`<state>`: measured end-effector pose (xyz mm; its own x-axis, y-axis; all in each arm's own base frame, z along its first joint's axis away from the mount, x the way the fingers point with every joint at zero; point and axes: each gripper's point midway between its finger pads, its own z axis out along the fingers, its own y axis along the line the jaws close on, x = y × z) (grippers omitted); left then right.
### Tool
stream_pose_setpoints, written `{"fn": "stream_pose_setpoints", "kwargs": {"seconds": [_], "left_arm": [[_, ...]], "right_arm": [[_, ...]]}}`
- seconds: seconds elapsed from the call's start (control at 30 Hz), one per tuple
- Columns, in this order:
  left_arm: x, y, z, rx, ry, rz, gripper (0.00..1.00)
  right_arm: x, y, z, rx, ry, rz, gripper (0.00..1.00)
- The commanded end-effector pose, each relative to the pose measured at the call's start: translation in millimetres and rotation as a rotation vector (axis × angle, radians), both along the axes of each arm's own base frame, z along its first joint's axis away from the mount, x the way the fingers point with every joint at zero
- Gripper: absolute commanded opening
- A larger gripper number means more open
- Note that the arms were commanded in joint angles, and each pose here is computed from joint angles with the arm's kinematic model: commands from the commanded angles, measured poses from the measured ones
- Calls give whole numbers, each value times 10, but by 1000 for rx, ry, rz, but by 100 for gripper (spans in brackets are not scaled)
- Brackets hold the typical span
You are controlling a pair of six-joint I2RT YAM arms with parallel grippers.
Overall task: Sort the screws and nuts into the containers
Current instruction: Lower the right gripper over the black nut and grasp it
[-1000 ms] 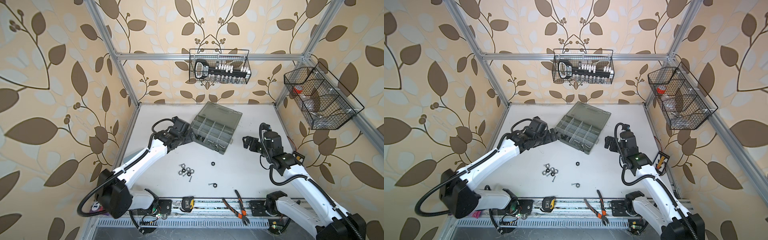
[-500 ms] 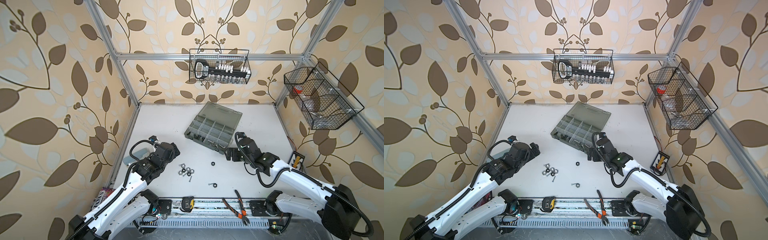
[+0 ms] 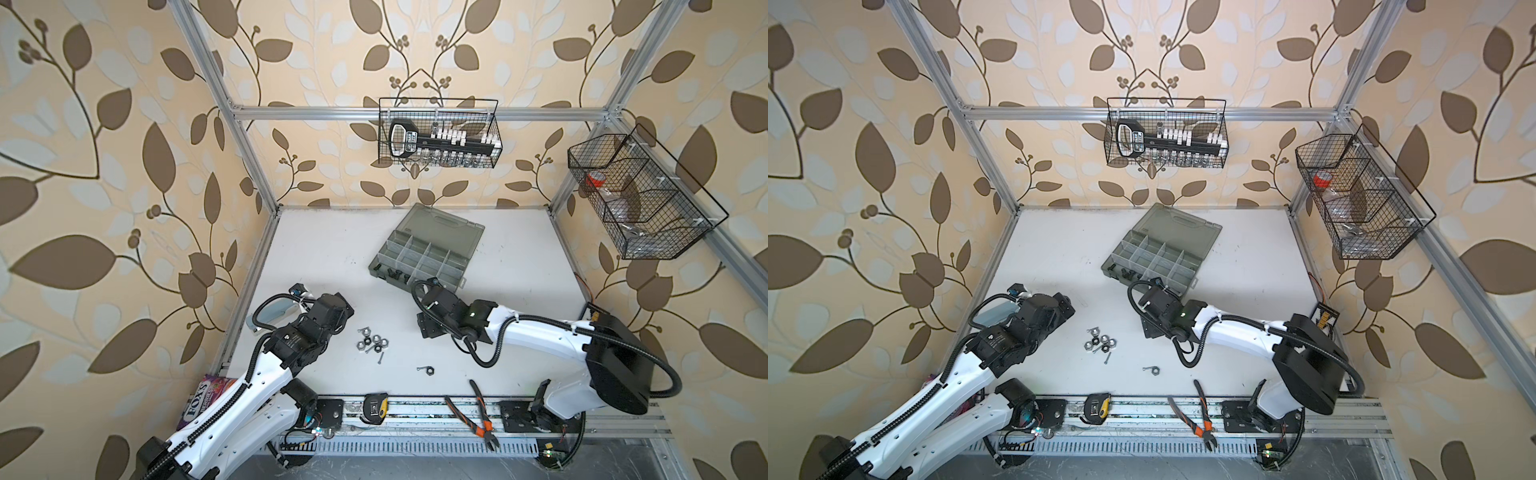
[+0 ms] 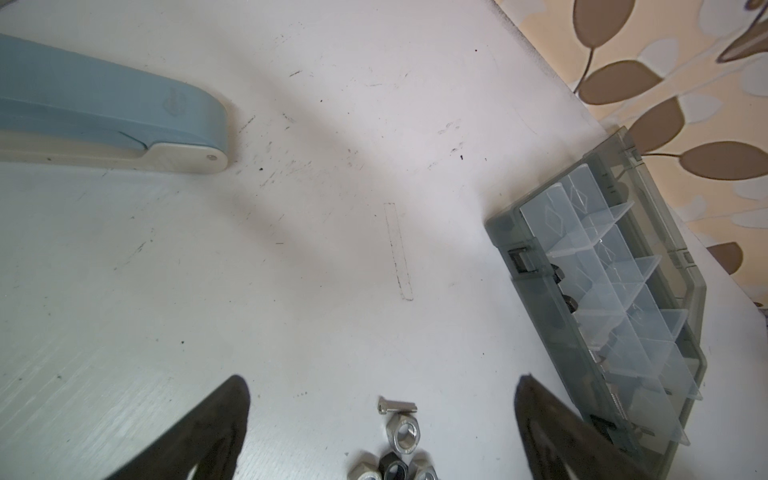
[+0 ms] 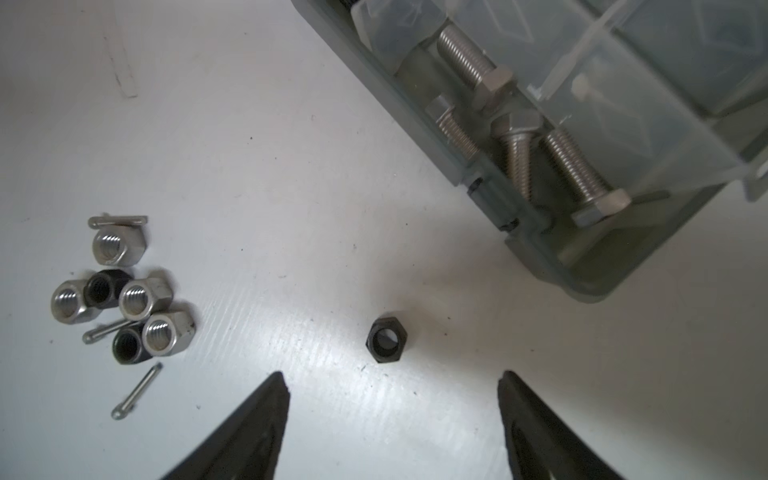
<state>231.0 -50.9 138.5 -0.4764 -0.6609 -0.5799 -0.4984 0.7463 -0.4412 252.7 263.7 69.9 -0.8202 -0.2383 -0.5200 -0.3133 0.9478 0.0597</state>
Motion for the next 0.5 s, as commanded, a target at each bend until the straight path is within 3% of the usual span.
{"fn": "stream_pose_setpoints", "kwargs": {"seconds": [0.0,0.47], "left_arm": [[-50,137,-81,25,17,86,99],[-52,145,-129,41,31,87,99]], "right_arm": [[-21,-13,-129,-88,36,-4,74],[68,84,-365,-133,77,-27,63]]}}
